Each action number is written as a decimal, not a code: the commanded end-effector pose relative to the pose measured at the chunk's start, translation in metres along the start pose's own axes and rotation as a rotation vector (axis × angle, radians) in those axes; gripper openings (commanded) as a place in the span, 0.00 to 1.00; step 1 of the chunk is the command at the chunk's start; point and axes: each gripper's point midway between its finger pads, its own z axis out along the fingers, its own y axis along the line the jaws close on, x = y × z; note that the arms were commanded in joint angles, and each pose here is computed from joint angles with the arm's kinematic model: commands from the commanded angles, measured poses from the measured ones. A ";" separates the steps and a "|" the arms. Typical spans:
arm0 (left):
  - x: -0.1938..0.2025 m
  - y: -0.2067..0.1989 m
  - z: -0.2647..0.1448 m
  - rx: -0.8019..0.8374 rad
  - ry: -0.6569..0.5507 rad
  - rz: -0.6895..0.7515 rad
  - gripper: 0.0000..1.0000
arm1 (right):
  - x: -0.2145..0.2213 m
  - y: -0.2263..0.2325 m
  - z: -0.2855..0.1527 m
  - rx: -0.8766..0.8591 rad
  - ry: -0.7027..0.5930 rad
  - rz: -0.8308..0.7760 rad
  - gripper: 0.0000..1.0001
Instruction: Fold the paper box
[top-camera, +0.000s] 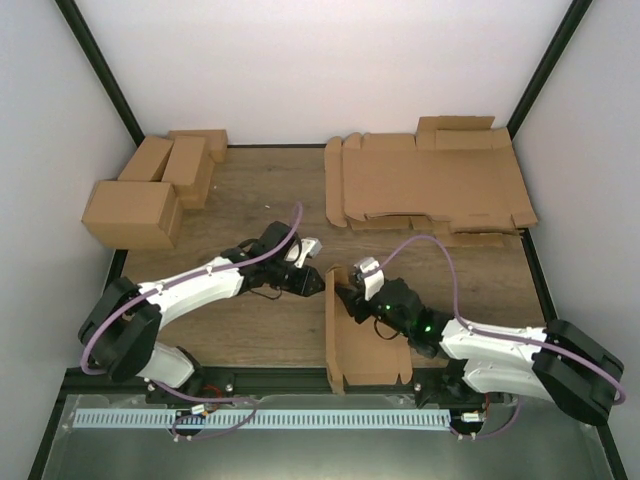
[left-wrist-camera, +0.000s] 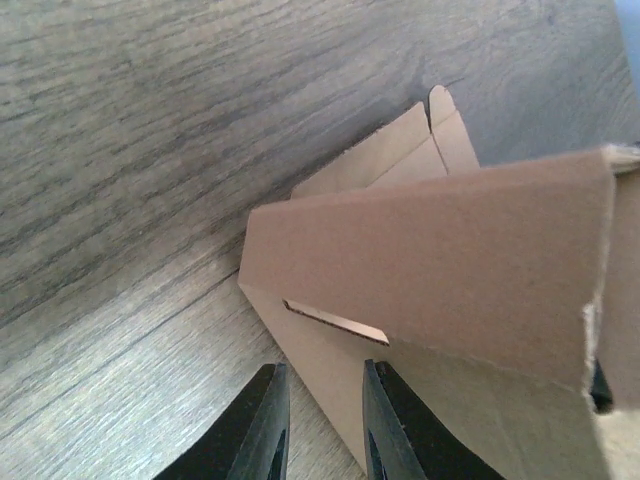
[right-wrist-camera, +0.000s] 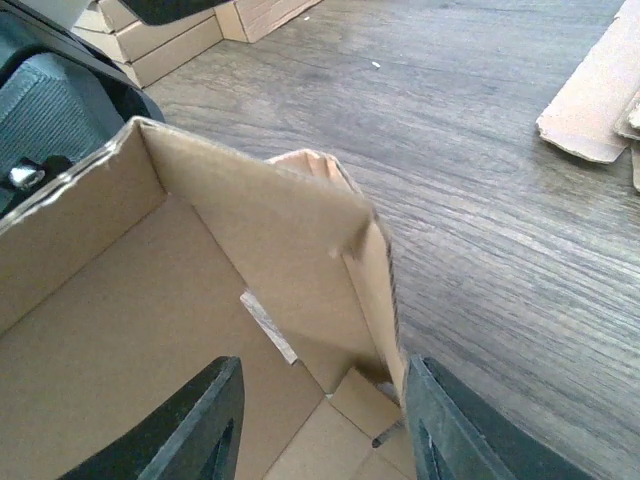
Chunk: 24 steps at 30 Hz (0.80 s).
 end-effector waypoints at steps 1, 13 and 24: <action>0.005 0.005 -0.001 -0.015 0.015 0.016 0.22 | 0.014 0.001 -0.004 -0.056 0.069 0.006 0.46; -0.014 -0.031 -0.048 0.093 -0.174 -0.031 0.37 | 0.014 -0.018 0.008 0.040 0.086 0.071 0.39; -0.005 -0.008 -0.031 -0.003 -0.114 -0.048 0.43 | -0.021 -0.049 0.003 0.024 0.093 0.134 0.52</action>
